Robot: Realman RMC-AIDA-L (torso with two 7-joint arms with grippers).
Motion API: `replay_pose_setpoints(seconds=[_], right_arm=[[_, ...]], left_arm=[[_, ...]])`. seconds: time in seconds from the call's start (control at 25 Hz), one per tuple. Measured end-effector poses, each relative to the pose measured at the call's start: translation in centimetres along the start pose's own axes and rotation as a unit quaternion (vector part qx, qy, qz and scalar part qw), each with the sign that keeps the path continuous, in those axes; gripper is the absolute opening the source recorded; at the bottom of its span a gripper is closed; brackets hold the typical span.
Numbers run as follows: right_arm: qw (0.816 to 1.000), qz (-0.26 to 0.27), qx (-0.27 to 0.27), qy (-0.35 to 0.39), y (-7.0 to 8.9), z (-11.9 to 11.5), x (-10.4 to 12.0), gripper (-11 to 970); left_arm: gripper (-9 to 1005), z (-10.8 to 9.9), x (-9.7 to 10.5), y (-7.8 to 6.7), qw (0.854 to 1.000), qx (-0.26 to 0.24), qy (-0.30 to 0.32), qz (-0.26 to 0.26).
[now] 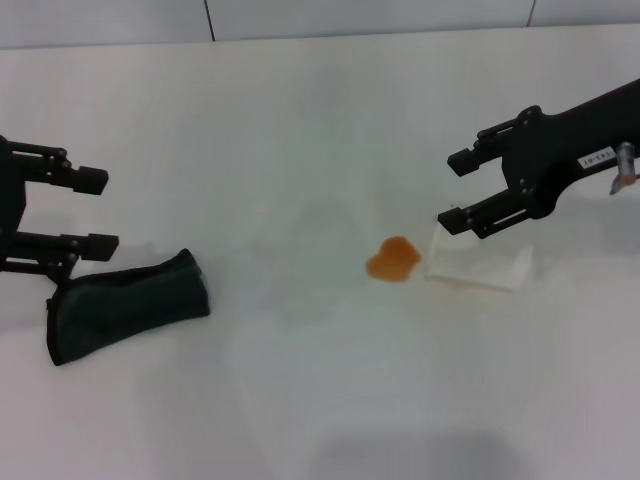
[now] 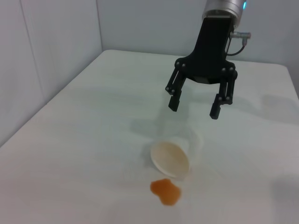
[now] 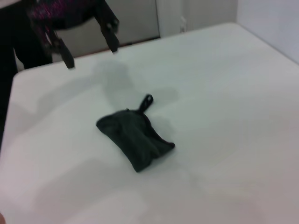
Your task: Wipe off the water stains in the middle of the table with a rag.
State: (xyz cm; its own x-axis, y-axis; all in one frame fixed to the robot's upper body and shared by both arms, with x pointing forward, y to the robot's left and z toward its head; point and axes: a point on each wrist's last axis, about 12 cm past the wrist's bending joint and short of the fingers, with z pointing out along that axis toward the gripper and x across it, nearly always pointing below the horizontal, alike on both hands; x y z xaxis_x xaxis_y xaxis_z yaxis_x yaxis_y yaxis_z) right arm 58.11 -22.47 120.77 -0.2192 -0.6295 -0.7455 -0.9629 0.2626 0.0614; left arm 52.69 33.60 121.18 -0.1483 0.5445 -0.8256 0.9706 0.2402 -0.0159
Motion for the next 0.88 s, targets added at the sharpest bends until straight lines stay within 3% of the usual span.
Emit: replay_pose_setpoints(seconds=[0.48,0.88], right_arm=[[0.994,0.005,0.005,0.111,-0.8,1.8,-0.8,777],[0.984,0.011,0.024,0.177,-1.6,3.8,-0.6,855]], left_arm=[[676,-1.3,0.2,0.0,0.999,-0.009,0.03,-0.009],[676,-1.3,0.1,0.2,0.999,-0.009,0.043,-0.007]])
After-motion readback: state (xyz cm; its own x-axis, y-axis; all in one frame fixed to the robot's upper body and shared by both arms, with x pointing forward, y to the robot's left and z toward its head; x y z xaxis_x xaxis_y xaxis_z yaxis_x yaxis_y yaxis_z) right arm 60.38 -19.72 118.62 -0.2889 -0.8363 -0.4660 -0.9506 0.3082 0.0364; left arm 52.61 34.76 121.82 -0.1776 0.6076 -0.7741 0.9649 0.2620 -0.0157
